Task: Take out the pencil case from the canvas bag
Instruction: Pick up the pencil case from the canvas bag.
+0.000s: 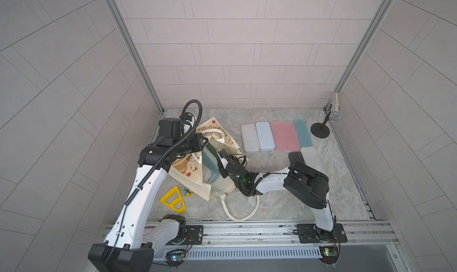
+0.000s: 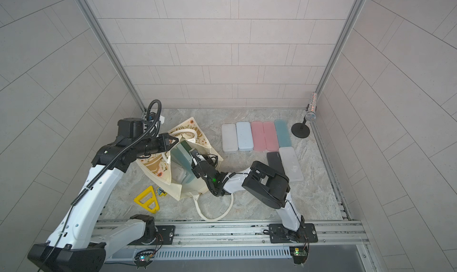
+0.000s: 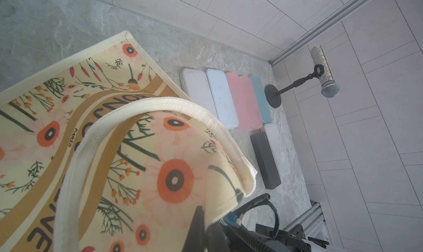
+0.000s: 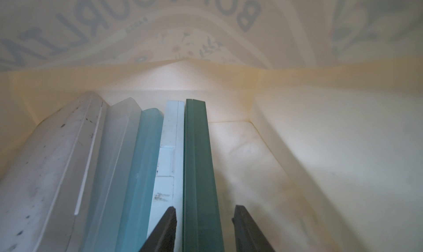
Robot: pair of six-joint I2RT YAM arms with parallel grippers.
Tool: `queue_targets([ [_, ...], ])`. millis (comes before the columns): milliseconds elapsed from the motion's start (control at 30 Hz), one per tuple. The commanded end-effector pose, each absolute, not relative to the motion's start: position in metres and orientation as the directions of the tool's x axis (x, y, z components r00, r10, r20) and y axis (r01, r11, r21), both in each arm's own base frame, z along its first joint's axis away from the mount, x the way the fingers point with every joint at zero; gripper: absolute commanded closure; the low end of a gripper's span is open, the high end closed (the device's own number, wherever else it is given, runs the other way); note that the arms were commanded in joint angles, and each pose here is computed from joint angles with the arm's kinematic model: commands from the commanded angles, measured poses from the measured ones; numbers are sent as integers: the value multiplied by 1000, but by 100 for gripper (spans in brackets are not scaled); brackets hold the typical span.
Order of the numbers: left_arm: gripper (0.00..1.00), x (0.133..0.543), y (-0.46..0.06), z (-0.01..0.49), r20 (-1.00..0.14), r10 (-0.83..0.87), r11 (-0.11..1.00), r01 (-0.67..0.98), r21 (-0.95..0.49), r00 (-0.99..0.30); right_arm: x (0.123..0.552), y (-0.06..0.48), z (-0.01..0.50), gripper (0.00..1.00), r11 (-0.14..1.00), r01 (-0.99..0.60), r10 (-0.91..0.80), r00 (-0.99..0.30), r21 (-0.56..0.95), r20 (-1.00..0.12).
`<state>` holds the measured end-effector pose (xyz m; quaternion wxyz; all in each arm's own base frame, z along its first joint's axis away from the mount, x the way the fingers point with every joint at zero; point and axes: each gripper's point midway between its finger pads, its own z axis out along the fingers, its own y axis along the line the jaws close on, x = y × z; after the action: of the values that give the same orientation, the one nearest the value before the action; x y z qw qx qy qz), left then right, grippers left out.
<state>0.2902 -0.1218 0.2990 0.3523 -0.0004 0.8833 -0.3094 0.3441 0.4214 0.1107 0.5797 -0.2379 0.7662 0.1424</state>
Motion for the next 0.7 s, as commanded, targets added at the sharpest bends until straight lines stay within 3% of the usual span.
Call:
queue_targets([
  [0,100,288,-128,331,-692,-225,779,300,-550,-686,341,419,99,58,840,-541,-143,-298,44,-944],
  [367,100,291,-128,328,-683,-225,780,291,-554,-695,334,415,75,65,836,-531,-89,-379,138,-921],
  [667,100,291,-127,326,-684,-224,785,287,-548,-695,331,412,82,83,826,-540,-68,-381,162,-922],
])
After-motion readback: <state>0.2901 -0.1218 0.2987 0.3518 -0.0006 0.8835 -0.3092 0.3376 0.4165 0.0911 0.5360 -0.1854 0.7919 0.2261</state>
